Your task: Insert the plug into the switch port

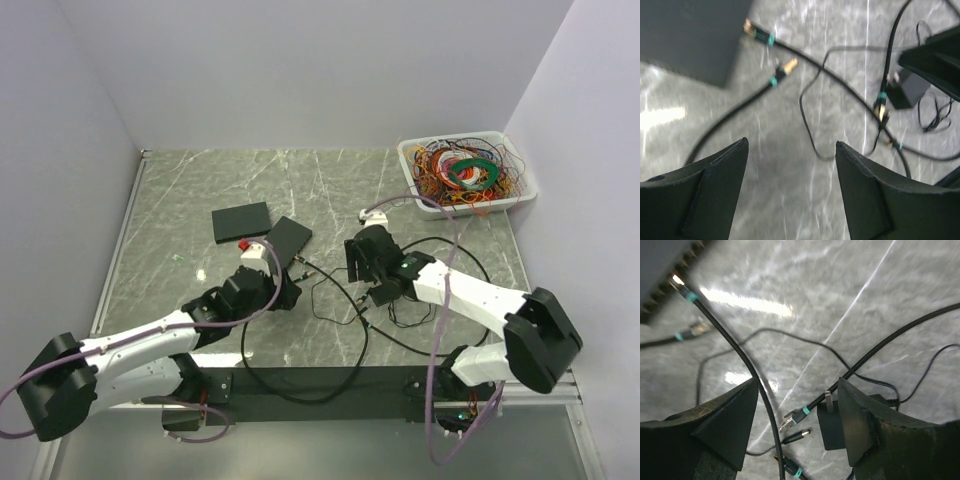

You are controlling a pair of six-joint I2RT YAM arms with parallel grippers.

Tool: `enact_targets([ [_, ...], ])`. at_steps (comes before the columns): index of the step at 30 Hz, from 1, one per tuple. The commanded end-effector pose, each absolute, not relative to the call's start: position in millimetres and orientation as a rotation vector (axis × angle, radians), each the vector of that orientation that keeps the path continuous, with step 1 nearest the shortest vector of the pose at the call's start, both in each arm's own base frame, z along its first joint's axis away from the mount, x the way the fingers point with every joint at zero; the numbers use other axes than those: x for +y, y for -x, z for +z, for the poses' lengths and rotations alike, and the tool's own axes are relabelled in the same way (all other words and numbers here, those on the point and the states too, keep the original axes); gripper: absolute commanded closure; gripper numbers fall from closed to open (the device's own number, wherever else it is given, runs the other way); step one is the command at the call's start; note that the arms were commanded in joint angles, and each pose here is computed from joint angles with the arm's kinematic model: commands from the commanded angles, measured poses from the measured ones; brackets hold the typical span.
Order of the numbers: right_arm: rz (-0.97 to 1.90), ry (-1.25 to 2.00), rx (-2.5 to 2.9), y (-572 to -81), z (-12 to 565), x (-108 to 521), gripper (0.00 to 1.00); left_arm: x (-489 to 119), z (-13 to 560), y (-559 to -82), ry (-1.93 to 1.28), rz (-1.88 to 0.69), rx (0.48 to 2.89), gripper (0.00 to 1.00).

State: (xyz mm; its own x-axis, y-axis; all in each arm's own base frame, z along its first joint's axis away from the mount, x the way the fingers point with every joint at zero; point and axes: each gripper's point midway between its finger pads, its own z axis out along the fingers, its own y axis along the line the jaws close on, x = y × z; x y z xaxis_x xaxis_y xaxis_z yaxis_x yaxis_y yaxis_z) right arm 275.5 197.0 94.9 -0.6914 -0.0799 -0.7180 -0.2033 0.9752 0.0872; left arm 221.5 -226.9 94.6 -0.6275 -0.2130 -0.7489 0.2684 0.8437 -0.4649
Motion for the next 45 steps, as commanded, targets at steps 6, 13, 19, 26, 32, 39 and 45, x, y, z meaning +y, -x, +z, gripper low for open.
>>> enact_targets([
  [6,0.248,0.15,2.458,-253.1,74.5,197.1,0.4,-213.5,106.1,-202.6,0.007,-0.66,2.115,0.24],
  [13,0.38,0.127,2.506,-213.9,64.2,199.9,0.62,-213.2,115.1,-205.6,-0.023,-0.648,2.082,0.23],
  [19,0.353,0.064,2.555,-199.4,44.9,191.0,0.64,-205.7,110.0,-212.1,-0.043,-0.534,2.114,0.23],
  [26,0.306,0.038,2.632,-194.8,15.3,190.6,0.65,-207.1,109.4,-210.9,-0.054,-0.555,2.101,0.23],
  [32,0.263,0.031,2.64,-198.8,12.3,189.5,0.66,-210.1,109.6,-209.5,-0.072,-0.574,2.098,0.23],
  [39,0.222,0.053,2.676,-195.4,7.0,190.9,0.62,-210.7,109.7,-208.5,-0.076,-0.578,2.097,0.23],
  [45,0.136,0.104,2.706,-189.5,-0.2,193.2,0.63,-210.4,110.3,-208.2,-0.075,-0.584,2.093,0.23],
])
